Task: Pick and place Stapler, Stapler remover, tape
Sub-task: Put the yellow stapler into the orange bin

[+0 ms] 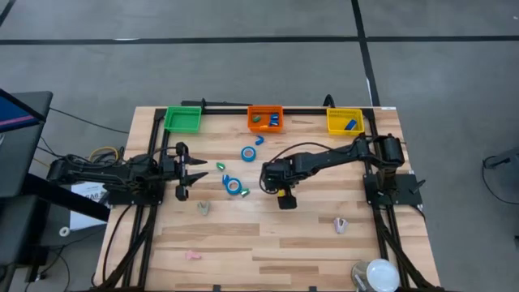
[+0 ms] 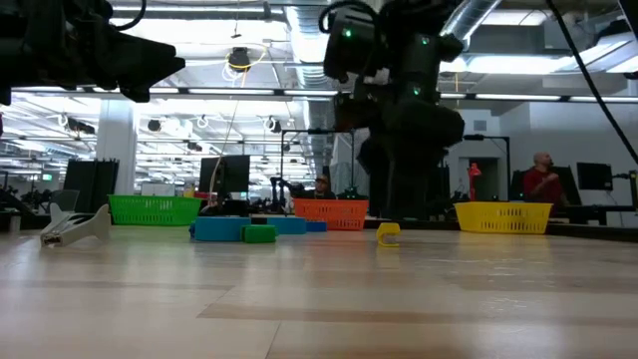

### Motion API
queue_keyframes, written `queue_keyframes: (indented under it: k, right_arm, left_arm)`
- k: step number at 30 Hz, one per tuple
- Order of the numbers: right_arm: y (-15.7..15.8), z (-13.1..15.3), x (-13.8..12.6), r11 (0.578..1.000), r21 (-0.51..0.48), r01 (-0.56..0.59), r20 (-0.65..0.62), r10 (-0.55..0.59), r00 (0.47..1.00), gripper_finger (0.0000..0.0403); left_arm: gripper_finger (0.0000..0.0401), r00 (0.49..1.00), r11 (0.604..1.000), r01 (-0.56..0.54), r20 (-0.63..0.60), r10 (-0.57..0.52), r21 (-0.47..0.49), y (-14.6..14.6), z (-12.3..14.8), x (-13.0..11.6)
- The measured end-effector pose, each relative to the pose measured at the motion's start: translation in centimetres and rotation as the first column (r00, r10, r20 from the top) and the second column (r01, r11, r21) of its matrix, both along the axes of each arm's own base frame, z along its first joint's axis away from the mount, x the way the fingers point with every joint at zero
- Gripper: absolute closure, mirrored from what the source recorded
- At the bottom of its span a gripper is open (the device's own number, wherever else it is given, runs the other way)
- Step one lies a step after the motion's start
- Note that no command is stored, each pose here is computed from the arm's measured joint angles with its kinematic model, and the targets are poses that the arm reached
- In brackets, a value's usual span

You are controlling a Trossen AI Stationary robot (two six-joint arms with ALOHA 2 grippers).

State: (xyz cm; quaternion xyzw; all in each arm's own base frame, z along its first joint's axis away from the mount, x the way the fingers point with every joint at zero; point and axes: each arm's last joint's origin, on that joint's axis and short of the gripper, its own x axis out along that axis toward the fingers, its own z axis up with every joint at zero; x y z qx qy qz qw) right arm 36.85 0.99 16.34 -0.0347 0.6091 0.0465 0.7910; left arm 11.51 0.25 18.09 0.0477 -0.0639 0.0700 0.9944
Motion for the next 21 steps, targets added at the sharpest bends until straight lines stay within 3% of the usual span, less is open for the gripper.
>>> queue_keyframes:
  k: [21]
  right_arm:
    - [0.8, -1.9, -0.7, 0.999, -0.004, -0.05, 0.03, 0.05, 0.998, 0.0041]
  left_arm:
    - [0.0233, 1.0, 1.0, 0.0, 0.0, 0.0, 0.0, 0.0, 0.0, 0.0]
